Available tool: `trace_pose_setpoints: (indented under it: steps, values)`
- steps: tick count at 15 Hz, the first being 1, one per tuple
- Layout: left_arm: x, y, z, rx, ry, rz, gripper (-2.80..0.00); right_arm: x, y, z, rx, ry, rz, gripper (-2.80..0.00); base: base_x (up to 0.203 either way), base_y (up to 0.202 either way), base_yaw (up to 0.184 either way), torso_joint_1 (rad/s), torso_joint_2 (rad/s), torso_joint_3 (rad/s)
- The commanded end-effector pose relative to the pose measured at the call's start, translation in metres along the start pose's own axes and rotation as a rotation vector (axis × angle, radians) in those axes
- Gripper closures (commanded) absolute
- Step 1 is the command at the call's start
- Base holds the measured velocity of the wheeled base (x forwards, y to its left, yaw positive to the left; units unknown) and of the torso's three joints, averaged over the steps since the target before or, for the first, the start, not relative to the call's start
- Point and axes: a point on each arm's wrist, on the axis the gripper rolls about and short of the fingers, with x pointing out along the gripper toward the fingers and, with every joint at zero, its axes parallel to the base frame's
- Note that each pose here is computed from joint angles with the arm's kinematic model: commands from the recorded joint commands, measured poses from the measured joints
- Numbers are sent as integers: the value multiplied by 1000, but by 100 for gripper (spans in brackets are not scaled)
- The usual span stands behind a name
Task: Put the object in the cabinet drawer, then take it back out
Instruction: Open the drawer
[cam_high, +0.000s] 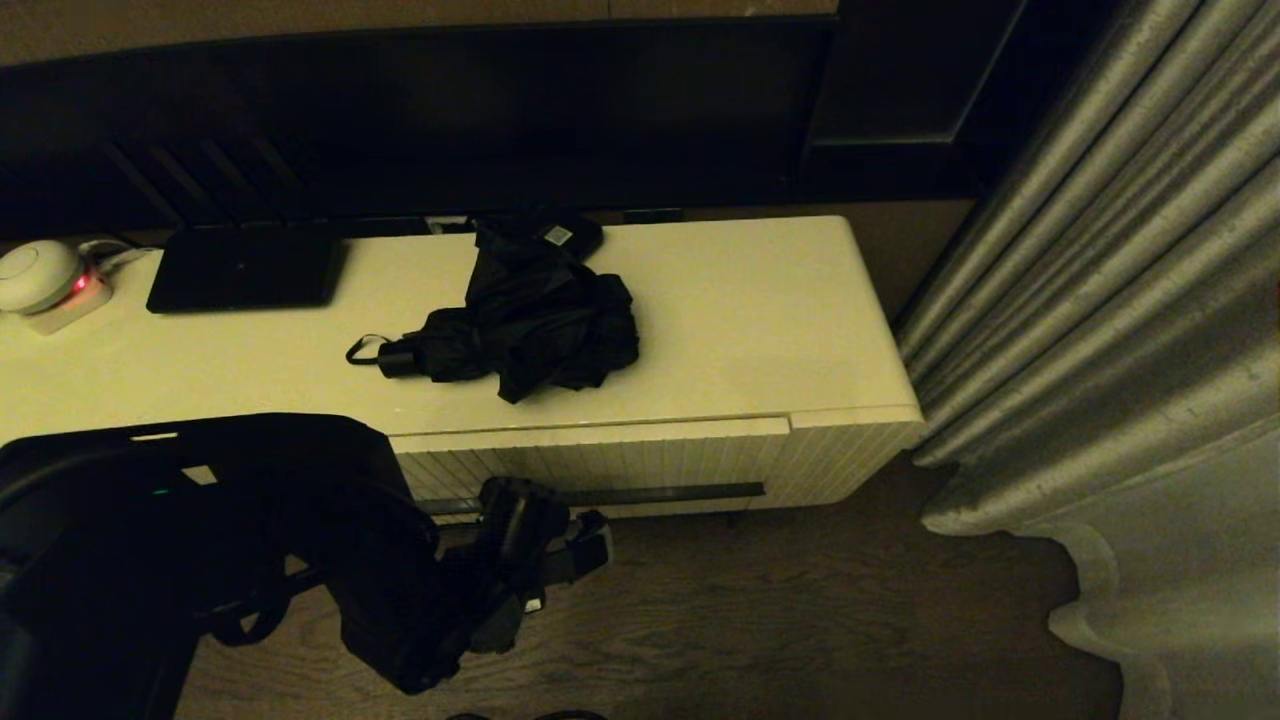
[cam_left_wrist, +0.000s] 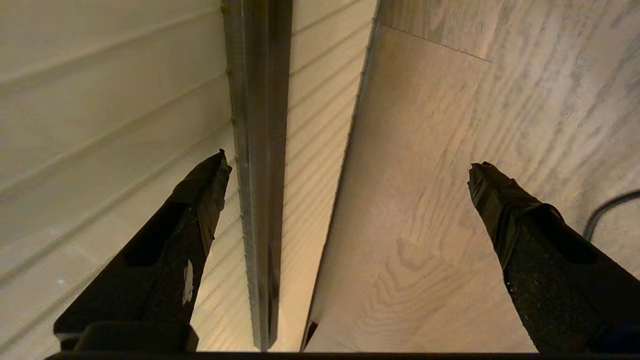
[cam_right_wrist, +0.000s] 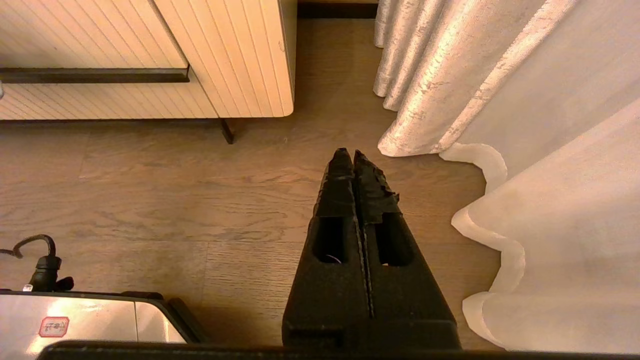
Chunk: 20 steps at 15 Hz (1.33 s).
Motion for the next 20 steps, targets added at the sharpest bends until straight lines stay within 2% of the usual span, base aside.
trace_pose_setpoints:
  steps: [1,15,20]
  values:
    - [4,2,1,-1,3,9,-280,0,0,0,0,0,1,0,0,0,0,0,0,0]
    - [13,-8,-1,12,17,-15,-280,0,0,0,0,0,1,0,0,0,0,0,0,0]
    - [8,-18,-8,38,16,-61,-280,0,0,0,0,0,1,0,0,0,0,0,0,0]
